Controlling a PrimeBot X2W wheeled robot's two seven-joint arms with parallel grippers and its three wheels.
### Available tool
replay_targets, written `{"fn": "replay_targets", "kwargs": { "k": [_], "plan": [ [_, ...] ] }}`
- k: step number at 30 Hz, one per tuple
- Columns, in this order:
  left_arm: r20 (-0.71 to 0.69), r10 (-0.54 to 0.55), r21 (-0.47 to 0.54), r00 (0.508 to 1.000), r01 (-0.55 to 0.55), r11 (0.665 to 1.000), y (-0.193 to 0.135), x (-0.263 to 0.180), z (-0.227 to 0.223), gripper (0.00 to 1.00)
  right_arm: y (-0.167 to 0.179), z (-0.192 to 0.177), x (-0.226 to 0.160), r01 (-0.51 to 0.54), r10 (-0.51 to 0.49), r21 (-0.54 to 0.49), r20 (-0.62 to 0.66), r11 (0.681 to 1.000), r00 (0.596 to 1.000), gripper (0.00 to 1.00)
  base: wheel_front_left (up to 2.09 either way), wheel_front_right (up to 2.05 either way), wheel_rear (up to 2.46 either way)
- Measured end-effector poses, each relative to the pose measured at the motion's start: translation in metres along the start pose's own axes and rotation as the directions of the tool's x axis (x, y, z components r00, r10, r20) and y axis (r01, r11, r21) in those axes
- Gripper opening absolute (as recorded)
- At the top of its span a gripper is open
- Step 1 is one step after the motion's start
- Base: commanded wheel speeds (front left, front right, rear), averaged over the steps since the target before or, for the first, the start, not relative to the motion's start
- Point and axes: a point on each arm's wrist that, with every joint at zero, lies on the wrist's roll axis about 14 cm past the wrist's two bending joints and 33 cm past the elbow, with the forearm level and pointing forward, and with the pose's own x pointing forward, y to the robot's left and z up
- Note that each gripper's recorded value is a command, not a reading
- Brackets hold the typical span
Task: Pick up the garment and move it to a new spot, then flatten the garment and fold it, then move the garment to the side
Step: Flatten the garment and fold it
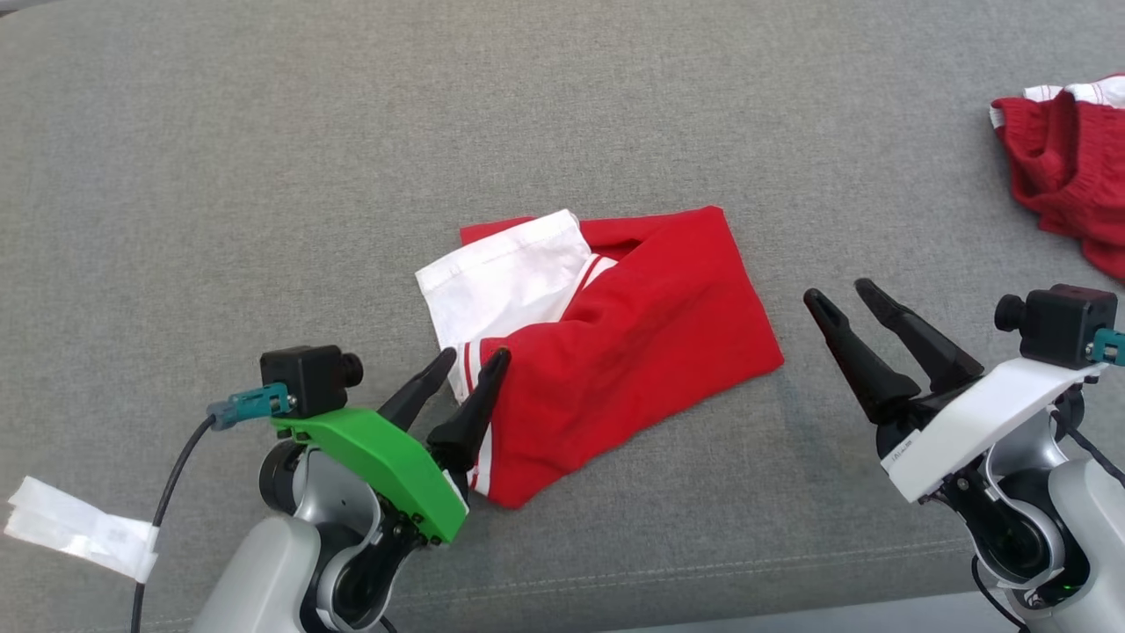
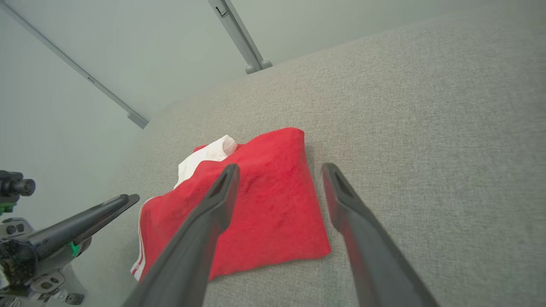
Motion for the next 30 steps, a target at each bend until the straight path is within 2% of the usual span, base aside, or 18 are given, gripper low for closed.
{"fn": "replay_targets", "kwargs": {
  "k": [6,13,21,24,30],
  "plan": [
    [-0.132,0.024,-0.027,0.991,-0.028,0.999,0.013,0.008,-0.026,1.0,-0.017,0.0,-0.009,0.061,-0.061,0.014,0.022,0.998,0.998,1.0,0.0,0.0,0.0],
    [-0.125,0.019,-0.016,0.992,-0.021,1.0,0.012,0.011,-0.016,1.0,-0.014,0.0,-0.008,0.053,-0.053,0.015,0.028,0.998,0.998,1.0,0.0,0.0,0.0],
    [-0.149,-0.029,-0.033,0.988,0.024,0.999,-0.003,0.014,-0.018,1.0,-0.009,-0.002,-0.009,0.04,-0.041,0.017,0.024,0.999,0.999,1.0,0.0,0.0,0.0],
    [-0.165,-0.029,-0.033,0.986,0.024,0.999,-0.004,0.014,-0.021,0.95,-0.009,-0.001,-0.01,0.041,-0.041,0.017,0.031,0.999,0.999,1.0,0.0,0.0,0.0],
    [-0.185,-0.026,-0.032,0.982,0.021,0.999,-0.003,0.014,-0.024,0.93,-0.008,0.0,-0.012,0.038,-0.038,0.017,0.035,0.999,0.999,1.0,0.0,0.0,0.0]
  ]
}}
